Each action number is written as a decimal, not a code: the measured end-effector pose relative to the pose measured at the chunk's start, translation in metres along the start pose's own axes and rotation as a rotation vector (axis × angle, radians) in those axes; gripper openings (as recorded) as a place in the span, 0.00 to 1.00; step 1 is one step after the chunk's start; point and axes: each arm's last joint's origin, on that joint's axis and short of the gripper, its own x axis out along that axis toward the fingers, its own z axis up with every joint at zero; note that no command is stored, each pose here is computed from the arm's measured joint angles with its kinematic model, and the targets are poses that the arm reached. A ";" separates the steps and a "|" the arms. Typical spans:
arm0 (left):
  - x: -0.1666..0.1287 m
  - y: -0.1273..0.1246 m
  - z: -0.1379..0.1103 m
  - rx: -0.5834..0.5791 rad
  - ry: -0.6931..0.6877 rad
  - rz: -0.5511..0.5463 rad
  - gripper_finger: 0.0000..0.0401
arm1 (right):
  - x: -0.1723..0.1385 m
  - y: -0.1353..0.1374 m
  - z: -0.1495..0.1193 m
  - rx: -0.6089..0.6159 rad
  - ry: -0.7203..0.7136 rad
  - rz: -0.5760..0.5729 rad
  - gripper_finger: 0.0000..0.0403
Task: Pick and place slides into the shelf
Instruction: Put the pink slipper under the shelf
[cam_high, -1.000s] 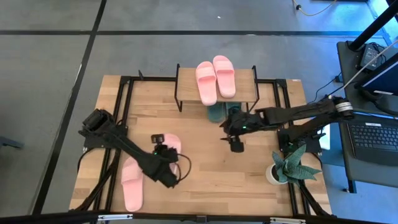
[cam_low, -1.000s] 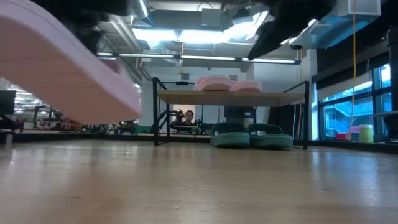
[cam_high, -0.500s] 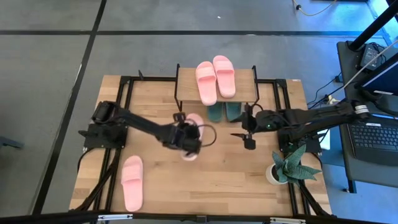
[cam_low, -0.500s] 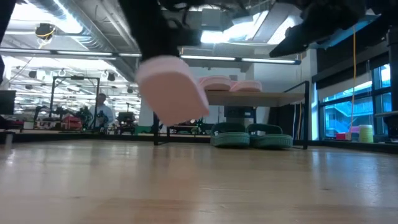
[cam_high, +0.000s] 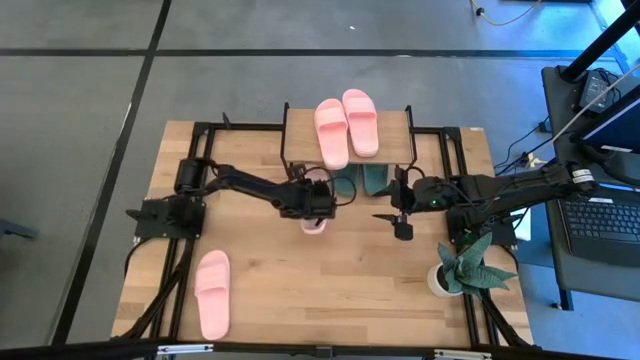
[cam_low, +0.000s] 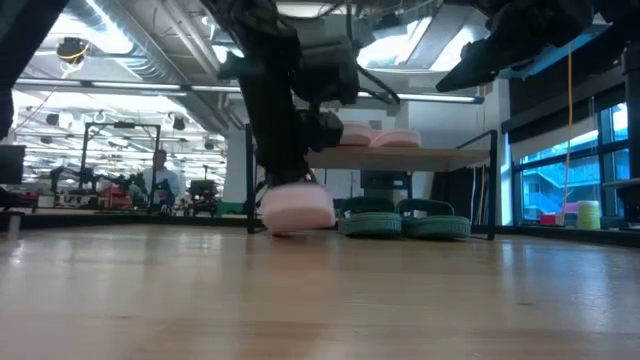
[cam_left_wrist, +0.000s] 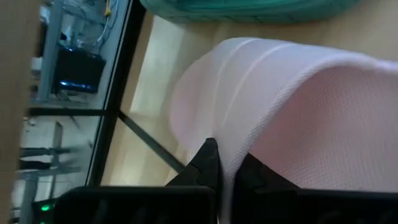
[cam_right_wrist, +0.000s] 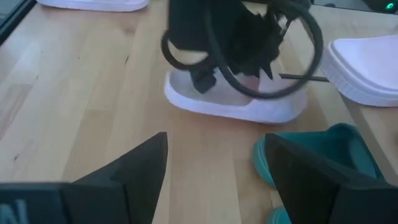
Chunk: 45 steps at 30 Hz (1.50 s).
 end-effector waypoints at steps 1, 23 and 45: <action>0.005 -0.001 0.001 0.008 0.000 0.007 0.00 | 0.000 0.000 0.000 0.000 0.000 0.000 0.66; 0.036 0.014 0.017 -0.105 -0.062 0.022 0.04 | 0.000 0.000 0.000 0.029 0.000 0.001 0.66; 0.031 0.007 0.018 -0.096 -0.071 -0.077 0.29 | 0.000 0.000 0.000 0.053 0.000 0.001 0.66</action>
